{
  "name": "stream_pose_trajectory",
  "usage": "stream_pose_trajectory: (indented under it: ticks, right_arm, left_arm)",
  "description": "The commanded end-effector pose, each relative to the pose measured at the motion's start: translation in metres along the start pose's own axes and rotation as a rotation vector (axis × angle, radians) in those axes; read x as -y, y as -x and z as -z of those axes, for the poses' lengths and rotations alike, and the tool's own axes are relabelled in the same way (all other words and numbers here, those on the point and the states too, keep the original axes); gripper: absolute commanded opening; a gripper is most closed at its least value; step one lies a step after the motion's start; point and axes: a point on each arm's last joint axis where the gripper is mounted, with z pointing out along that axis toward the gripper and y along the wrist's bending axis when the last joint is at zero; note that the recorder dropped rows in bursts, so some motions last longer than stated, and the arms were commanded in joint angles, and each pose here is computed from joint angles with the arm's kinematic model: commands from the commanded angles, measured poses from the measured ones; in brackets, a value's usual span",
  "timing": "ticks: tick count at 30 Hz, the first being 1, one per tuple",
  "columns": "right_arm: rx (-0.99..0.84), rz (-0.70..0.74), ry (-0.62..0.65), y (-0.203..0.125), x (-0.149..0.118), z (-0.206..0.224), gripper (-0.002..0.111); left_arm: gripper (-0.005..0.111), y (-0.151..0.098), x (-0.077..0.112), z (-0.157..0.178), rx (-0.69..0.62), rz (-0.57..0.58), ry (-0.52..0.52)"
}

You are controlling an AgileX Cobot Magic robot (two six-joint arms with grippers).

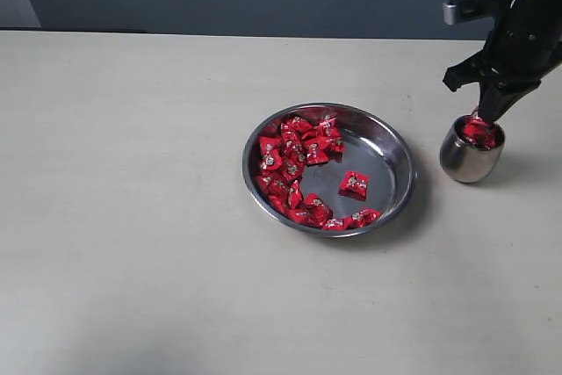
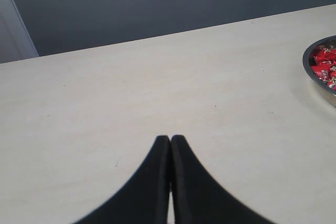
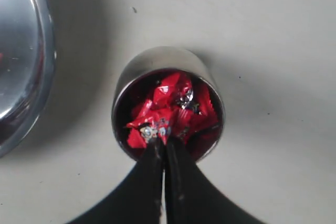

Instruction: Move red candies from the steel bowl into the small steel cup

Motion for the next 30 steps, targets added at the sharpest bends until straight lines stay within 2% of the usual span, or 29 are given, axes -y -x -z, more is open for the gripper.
stream_pose_trajectory:
  ticks: [1, 15, 17, 20, 22, 30]
  right_arm:
    - [-0.03, -0.006, 0.0, 0.0008, 0.0039, -0.0113, -0.001]
    - [-0.027, -0.009, 0.001, 0.0039, 0.0049, -0.0191, 0.0]
    - [-0.03, -0.012, 0.008, 0.0036, 0.0042, -0.0191, 0.006]
    - [-0.044, -0.015, 0.021, 0.0023, 0.003, -0.019, 0.024]
    - [-0.044, -0.015, 0.021, 0.0023, 0.003, -0.019, 0.03]
    - [-0.009, -0.02, 0.01, 0.005, 0.0038, -0.0175, 0.03]
  left_arm:
    - [0.0, 0.0009, 0.0005, 0.0004, 0.01, 0.004, -0.01]
    - [0.0, 0.0009, 0.0005, 0.0004, 0.01, 0.004, -0.01]
    - [0.0, 0.0009, 0.0005, 0.0004, 0.01, 0.004, -0.01]
    - [0.0, 0.0009, 0.0005, 0.0004, 0.01, 0.004, -0.01]
    - [0.0, 0.0009, 0.0005, 0.0004, 0.01, 0.004, -0.01]
    - [0.0, 0.0009, 0.0005, 0.0004, 0.01, 0.004, -0.01]
